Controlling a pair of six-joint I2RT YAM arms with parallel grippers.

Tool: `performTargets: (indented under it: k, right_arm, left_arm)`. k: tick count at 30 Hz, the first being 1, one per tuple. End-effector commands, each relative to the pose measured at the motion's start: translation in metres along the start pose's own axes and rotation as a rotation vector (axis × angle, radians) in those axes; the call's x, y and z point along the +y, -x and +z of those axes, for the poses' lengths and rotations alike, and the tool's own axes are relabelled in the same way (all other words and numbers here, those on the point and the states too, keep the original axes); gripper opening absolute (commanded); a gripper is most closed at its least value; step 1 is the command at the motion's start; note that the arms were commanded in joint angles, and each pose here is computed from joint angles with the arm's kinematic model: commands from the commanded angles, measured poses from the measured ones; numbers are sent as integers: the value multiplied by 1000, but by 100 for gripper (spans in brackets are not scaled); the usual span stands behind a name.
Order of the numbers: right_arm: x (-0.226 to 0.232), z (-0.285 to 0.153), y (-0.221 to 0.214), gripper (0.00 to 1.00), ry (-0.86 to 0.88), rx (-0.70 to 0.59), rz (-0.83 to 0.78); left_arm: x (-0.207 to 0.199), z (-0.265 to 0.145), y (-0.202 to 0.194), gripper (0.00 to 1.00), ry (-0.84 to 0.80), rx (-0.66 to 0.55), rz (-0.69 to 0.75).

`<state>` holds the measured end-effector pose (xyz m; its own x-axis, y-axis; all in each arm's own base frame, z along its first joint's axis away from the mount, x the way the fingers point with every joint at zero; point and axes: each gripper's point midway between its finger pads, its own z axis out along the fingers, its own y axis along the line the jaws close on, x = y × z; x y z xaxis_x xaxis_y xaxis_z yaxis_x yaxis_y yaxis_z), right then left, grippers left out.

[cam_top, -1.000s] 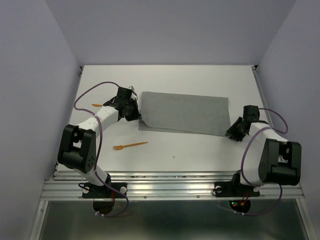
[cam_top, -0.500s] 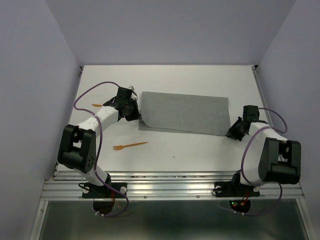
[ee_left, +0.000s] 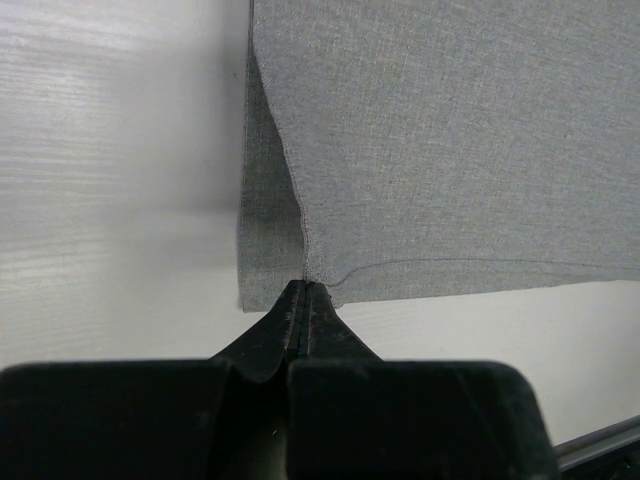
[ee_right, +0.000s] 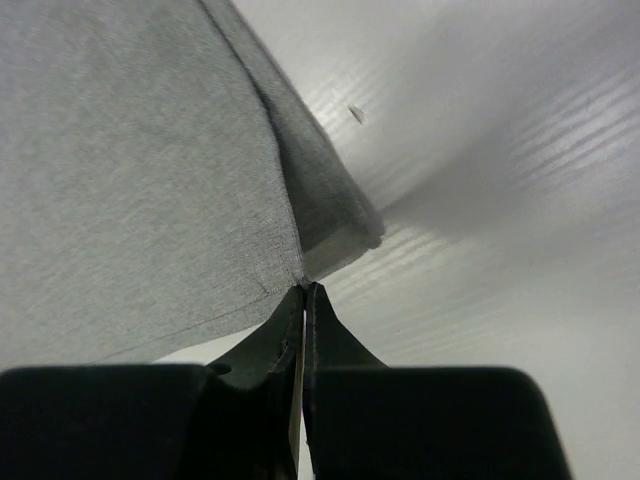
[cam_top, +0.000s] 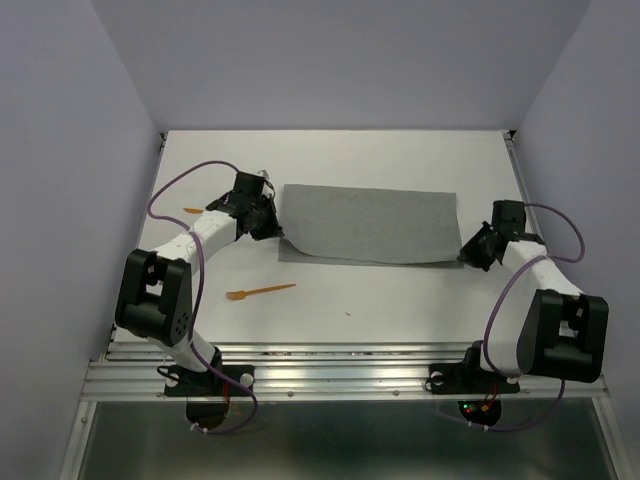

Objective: Fold the napkin into a case and place the utensils inside
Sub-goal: Smooth out the rectangle-folded napkin at the center of the board.

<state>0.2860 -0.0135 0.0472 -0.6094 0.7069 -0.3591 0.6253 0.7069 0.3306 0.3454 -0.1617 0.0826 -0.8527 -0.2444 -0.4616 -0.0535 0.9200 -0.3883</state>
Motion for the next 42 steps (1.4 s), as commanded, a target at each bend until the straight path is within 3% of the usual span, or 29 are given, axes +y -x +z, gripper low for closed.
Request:
performTargets:
  k: [1, 12, 16, 27, 36, 42]
  right_arm:
    - [19, -22, 42, 1, 27, -132, -11]
    - [56, -35, 102, 1, 67, -248, 5]
    - [89, -56, 141, 1, 139, -328, -1]
    - [160, -48, 234, 1, 252, -446, -22]
    - [207, -44, 261, 1, 413, -451, 3]
    - [197, -43, 248, 1, 398, -430, -10]
  left_arm:
    - [-16, -12, 26, 0, -34, -63, 27]
    - [-49, -31, 49, 0, -144, -88, 37]
    - [-66, -42, 72, 0, -178, -128, 45]
    - [-120, -61, 177, 0, -261, -325, 82]
    - [-133, -45, 248, 0, -335, -391, 95]
    - [-130, -32, 243, 0, -352, -331, 91]
